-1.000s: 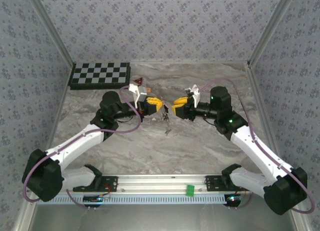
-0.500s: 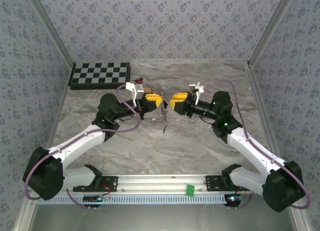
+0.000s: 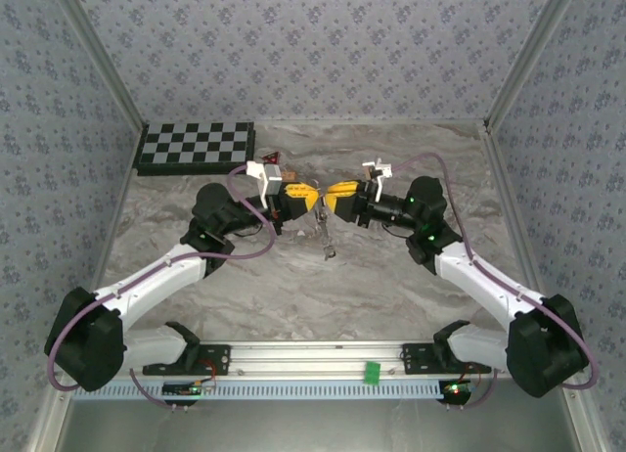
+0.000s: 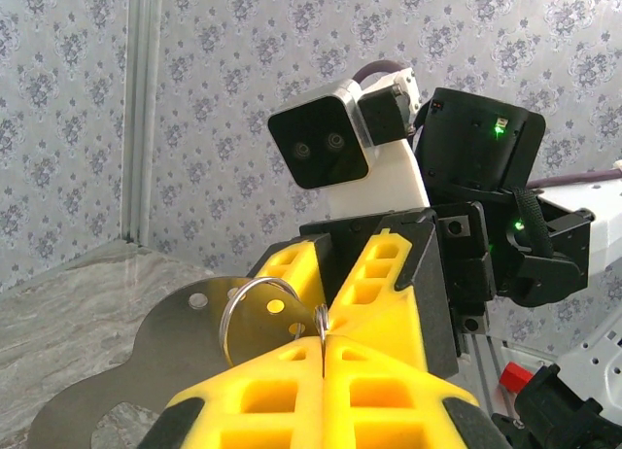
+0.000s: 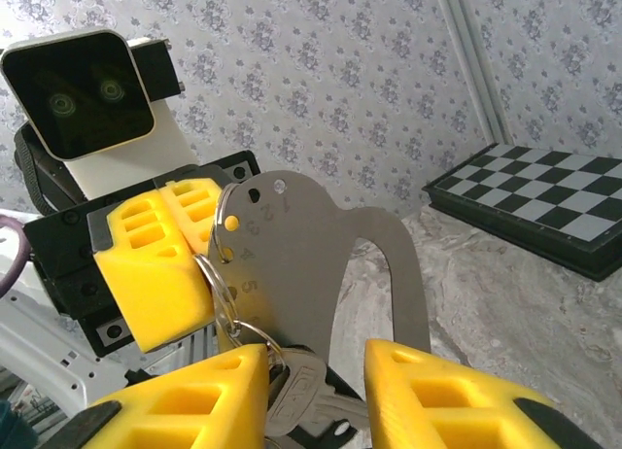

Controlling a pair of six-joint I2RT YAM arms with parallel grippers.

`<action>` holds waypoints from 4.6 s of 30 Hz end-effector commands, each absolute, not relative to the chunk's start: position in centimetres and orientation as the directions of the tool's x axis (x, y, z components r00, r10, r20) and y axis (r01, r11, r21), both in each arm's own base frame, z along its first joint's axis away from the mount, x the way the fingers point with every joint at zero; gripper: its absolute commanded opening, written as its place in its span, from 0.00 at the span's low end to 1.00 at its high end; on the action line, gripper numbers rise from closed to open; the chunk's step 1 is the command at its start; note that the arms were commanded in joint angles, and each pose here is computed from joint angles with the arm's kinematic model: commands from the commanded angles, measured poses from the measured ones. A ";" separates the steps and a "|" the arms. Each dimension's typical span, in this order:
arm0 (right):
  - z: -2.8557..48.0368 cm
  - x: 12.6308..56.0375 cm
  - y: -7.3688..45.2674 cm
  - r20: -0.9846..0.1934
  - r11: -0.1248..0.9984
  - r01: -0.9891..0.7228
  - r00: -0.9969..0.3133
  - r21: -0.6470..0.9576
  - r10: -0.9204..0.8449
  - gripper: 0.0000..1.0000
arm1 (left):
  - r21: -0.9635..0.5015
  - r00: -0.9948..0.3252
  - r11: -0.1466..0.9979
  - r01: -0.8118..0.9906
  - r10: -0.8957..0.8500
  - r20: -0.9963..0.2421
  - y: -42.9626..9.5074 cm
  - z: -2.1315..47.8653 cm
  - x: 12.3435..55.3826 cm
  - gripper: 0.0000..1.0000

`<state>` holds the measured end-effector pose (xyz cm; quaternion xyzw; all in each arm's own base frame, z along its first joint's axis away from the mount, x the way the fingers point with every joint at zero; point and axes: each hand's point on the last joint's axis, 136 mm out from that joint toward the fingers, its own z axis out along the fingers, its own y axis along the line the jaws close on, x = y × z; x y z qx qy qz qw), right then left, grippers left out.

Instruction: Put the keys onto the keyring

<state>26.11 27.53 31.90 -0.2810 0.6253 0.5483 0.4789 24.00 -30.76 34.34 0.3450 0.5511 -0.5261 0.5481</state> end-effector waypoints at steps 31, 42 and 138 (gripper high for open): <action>29.2 24.1 29.5 -0.917 0.208 -0.895 -0.396 0.394 0.032 0.18 | -0.160 -0.106 0.205 0.966 -0.250 -0.963 -30.6 36.0 23.5 0.00; 32.4 24.3 26.5 -0.951 0.276 -0.910 -0.294 0.309 0.095 0.20 | -0.163 -0.113 0.199 0.966 -0.242 -0.964 -30.7 35.9 23.5 0.00; 35.1 25.3 25.8 -0.941 0.220 -0.926 -0.261 0.308 0.216 0.33 | -0.188 -0.138 0.173 0.967 -0.264 -0.955 -31.0 36.2 23.3 0.00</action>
